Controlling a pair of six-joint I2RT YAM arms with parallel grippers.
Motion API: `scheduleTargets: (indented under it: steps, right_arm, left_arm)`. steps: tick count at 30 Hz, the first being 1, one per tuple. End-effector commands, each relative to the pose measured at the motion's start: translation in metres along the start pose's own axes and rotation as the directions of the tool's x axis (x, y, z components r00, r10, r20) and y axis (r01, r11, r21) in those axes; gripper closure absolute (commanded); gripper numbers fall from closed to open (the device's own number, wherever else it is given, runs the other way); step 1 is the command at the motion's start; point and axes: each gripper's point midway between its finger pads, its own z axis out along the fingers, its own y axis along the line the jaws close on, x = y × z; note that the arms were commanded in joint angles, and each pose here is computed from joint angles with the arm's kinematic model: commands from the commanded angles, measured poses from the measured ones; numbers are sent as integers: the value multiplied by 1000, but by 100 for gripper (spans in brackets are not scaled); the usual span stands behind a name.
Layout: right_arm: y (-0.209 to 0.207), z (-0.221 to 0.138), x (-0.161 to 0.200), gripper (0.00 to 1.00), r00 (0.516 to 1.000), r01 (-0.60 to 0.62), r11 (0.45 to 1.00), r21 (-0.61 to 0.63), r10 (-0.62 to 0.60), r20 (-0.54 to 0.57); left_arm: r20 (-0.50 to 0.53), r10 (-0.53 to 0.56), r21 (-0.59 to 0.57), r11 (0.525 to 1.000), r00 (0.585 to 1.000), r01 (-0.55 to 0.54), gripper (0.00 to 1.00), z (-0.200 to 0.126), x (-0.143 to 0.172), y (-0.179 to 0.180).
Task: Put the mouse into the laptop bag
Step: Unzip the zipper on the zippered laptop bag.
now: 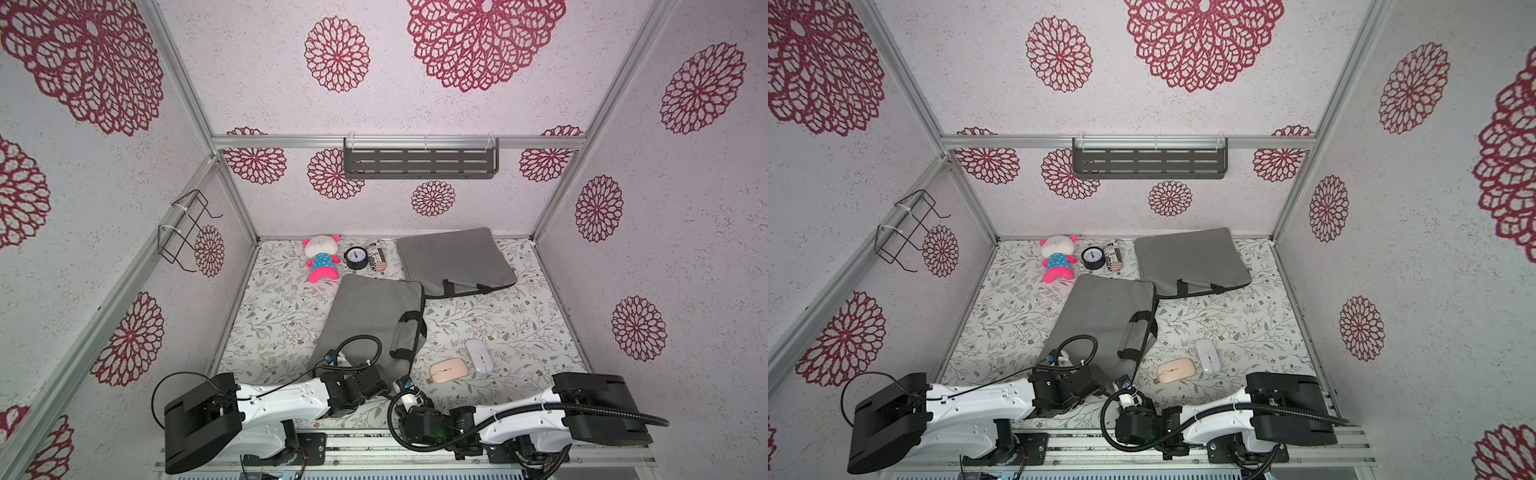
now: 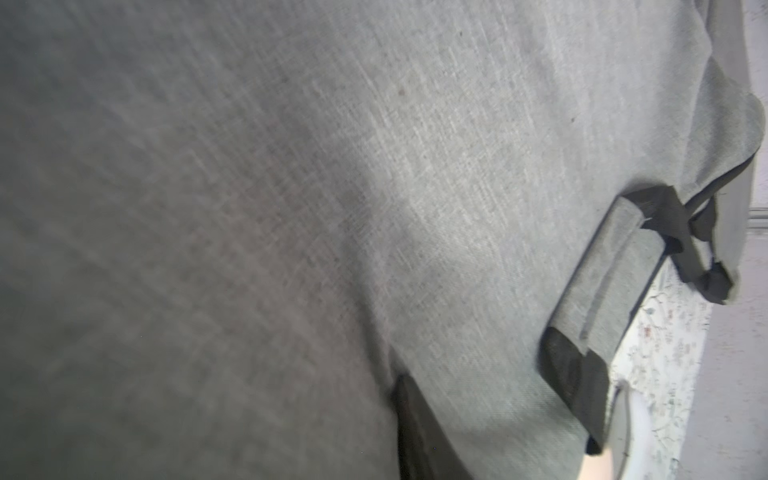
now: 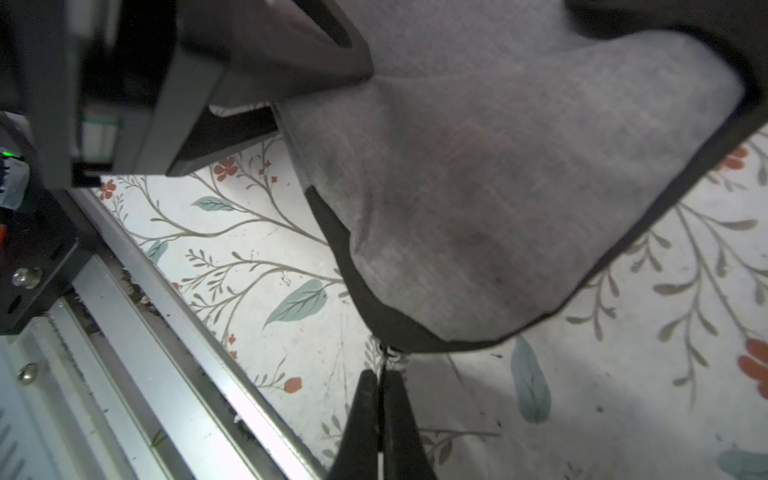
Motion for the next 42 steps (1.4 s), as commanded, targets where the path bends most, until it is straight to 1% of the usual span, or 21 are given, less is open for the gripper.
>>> scheduleTargets:
  steps: [1, 6, 11, 16, 19, 22, 24, 25, 26, 27, 28, 30, 31, 32, 36, 37, 38, 40, 42]
  right_arm:
    - [17, -7, 7, 100, 1000, -11, 996, -83, 9, -30]
    - [25, -3, -2, 100, 1000, -25, 996, -87, 26, 3]
    - [40, 4, -21, 100, 997, -42, 996, -84, 47, 59]
    - [51, 13, -34, 100, 992, -70, 992, -108, 80, 92]
    - [57, 18, -37, 100, 991, -85, 986, -144, 99, 94]
    - [61, 21, -39, 100, 991, -80, 985, -154, 95, 99]
    - [63, 20, -40, 100, 991, -71, 984, -162, 89, 103]
    - [62, 20, -40, 99, 991, -73, 984, -161, 90, 103]
    - [61, 19, -40, 93, 990, -75, 985, -158, 92, 103]
    - [59, 18, -41, 85, 990, -77, 985, -153, 94, 103]
    - [57, 16, -40, 73, 990, -79, 986, -147, 94, 102]
    - [47, 13, -37, 53, 990, -90, 988, -123, 102, 96]
    - [41, 10, -35, 47, 989, -101, 989, -109, 111, 94]
    - [35, 7, -33, 42, 989, -111, 989, -100, 120, 89]
    - [2, -8, -24, 28, 980, -181, 983, -23, 183, 83]
    - [-7, -13, -23, 18, 976, -201, 980, 1, 200, 88]
    - [-17, -17, -22, 2, 972, -221, 975, 30, 217, 93]
    - [-37, -29, -23, 1, 960, -266, 959, 95, 254, 121]
    - [-53, -41, -25, 1, 946, -306, 944, 125, 287, 154]
  left_arm:
    - [-67, -48, 106, 993, 997, 55, 72, 7, 13, -32]
    - [-83, -12, 133, 991, 996, 23, 74, 7, 19, -50]
    - [-120, 7, 136, 991, 993, 10, 72, 13, 30, -56]
    - [-140, -3, 132, 991, 990, 22, 64, 18, 35, -51]
    - [-138, -8, 130, 991, 990, 26, 59, 18, 34, -46]
    - [-129, -17, 128, 991, 991, 34, 55, 16, 30, -42]
    - [-115, -22, 120, 992, 993, 36, 51, 14, 26, -39]
    - [-107, -24, 117, 992, 994, 37, 47, 12, 23, -38]
    - [-101, -25, 116, 993, 995, 37, 40, 10, 21, -37]
    - [-94, -26, 113, 993, 995, 36, 28, 8, 18, -36]
    - [-87, -24, 105, 994, 996, 33, 16, 6, 15, -35]
    - [-68, -16, 91, 996, 998, 23, 3, 0, 8, -34]
    - [-55, -11, 72, 997, 998, 15, 1, -4, 2, -32]
    - [-43, -9, 59, 998, 999, 12, 2, -8, -3, -31]
    - [12, -22, -23, 999, 1000, 22, 2, -25, -33, -22]
    - [25, -32, -22, 999, 999, 32, 2, -30, -40, -21]
    - [37, -42, -12, 999, 998, 42, 2, -33, -45, -21]
    - [83, -12, 42, 999, 996, 9, 2, -39, -58, -25]
    - [132, -1, 104, 994, 991, -13, 2, -48, -71, -31]
